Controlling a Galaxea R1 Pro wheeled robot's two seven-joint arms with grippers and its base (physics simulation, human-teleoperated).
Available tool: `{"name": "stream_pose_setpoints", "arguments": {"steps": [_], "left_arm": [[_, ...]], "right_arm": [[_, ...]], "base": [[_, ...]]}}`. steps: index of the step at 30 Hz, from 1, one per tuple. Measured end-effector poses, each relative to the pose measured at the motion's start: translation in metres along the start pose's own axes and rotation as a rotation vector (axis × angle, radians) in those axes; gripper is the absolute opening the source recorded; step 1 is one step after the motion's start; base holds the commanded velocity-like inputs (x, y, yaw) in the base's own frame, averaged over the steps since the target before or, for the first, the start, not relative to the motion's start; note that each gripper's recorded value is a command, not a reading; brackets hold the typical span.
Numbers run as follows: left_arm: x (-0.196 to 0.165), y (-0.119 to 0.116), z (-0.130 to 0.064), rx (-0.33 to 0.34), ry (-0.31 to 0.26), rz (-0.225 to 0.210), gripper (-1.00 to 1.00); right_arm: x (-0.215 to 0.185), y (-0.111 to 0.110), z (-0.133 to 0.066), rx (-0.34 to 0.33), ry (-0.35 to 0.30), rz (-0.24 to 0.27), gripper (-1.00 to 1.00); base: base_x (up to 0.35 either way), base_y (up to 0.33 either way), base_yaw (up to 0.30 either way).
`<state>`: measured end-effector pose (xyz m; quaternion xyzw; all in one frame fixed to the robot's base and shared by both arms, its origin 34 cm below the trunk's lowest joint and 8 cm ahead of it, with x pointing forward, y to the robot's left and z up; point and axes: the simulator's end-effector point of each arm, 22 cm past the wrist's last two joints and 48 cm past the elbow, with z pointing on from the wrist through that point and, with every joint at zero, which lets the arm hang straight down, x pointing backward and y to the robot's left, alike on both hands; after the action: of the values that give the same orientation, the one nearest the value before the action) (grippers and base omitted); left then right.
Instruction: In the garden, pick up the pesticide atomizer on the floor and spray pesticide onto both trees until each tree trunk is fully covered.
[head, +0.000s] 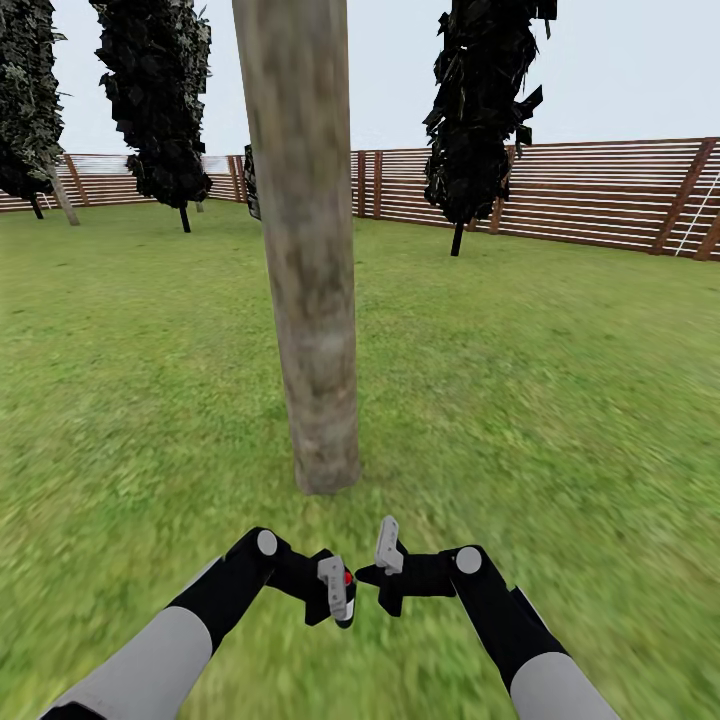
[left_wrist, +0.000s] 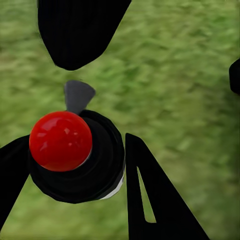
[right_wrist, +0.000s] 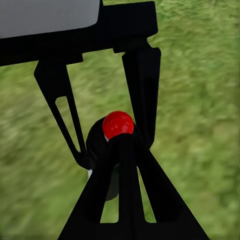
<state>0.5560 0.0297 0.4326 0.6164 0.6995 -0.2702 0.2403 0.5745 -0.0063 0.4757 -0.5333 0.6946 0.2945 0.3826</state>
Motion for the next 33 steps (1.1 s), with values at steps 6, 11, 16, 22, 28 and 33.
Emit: {"name": "stream_pose_setpoints", "arguments": {"steps": [6,11,16,22,28,33], "left_arm": [[-0.0023,0.0015,-0.0009,-0.004,-0.004,0.004,-1.00],[-0.0026,0.0015,-0.0009,-0.004,-0.005,0.004,-1.00],[-0.0024,0.0007,-0.0007,-0.002,-0.006,0.003,-1.00],[-0.0046,-0.0003,0.0005,0.000,-0.011,0.005,-1.00],[-0.0061,-0.0006,0.0008,0.001,-0.015,0.006,-1.00],[-0.0064,-0.0009,0.0009,0.002,-0.017,0.006,-1.00]], "right_arm": [[0.0002,-0.0002,-0.0001,0.001,0.000,0.000,-1.00],[0.0002,-0.0001,-0.0001,0.000,0.000,0.000,-1.00],[0.0005,-0.0003,-0.0001,0.001,0.002,-0.001,-1.00],[0.0005,-0.0003,-0.0001,0.001,0.002,-0.001,-1.00],[0.0007,-0.0003,-0.0001,0.001,0.002,0.000,-1.00],[0.0007,-0.0003,-0.0001,0.001,0.003,0.001,-1.00]], "base": [[0.000,0.000,0.000],[0.000,0.000,0.000],[0.000,0.000,0.000],[0.000,0.000,0.000],[0.000,0.000,0.000],[0.000,0.000,0.000]]}}
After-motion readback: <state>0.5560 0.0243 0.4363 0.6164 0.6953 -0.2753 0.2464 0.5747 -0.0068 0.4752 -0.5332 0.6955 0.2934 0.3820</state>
